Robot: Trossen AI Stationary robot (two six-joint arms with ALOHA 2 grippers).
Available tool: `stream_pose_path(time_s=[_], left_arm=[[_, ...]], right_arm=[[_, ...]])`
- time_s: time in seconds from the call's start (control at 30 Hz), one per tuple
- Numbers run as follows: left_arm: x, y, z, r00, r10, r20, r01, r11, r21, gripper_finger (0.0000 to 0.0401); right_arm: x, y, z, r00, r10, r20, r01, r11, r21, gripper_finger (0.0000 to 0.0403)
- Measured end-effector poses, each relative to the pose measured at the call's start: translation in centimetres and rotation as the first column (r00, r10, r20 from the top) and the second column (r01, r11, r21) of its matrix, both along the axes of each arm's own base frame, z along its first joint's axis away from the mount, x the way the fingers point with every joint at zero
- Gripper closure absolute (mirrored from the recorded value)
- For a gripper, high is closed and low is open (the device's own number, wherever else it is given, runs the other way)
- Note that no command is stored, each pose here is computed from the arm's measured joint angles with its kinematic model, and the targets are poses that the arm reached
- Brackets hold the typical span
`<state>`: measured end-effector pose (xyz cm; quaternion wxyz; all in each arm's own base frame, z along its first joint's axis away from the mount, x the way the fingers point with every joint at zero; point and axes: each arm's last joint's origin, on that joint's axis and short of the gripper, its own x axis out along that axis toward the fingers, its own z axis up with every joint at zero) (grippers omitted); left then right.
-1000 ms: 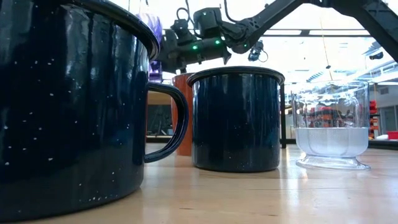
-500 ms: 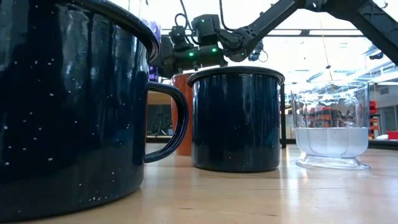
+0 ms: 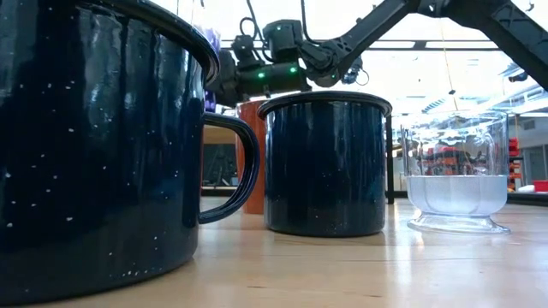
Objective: Stack small to large cups/mugs on shelf
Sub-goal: Put the violet cup on the shelf
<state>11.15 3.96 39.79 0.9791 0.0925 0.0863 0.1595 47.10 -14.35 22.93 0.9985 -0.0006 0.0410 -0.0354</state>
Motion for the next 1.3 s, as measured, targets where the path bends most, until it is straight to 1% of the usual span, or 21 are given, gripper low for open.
stream_pose_path(time_s=[0.27,0.8,1.1,1.3], left_arm=[[-0.22,-0.08,0.09,1.0,0.002,0.013,-0.001,1.0,-0.007,0.0278],[-0.19,-0.07,0.1,1.0,0.002,0.014,-0.002,1.0,-0.011,0.0287],[-0.19,-0.07,0.1,1.0,0.003,0.015,-0.003,1.0,-0.014,0.0285],[-0.19,-0.07,0.1,1.0,0.003,0.014,-0.003,1.0,-0.013,0.0287]], right_arm=[[-0.04,-0.13,0.03,1.0,-0.004,0.003,0.004,1.0,0.004,0.0054],[-0.17,-0.41,-0.46,0.999,-0.02,-0.047,0.02,1.0,0.01,0.0052],[-0.24,-0.51,-0.67,0.997,-0.022,-0.071,0.024,1.0,0.018,0.005],[-0.26,-0.5,-0.7,0.997,-0.022,-0.076,0.024,0.999,0.021,0.0033]])
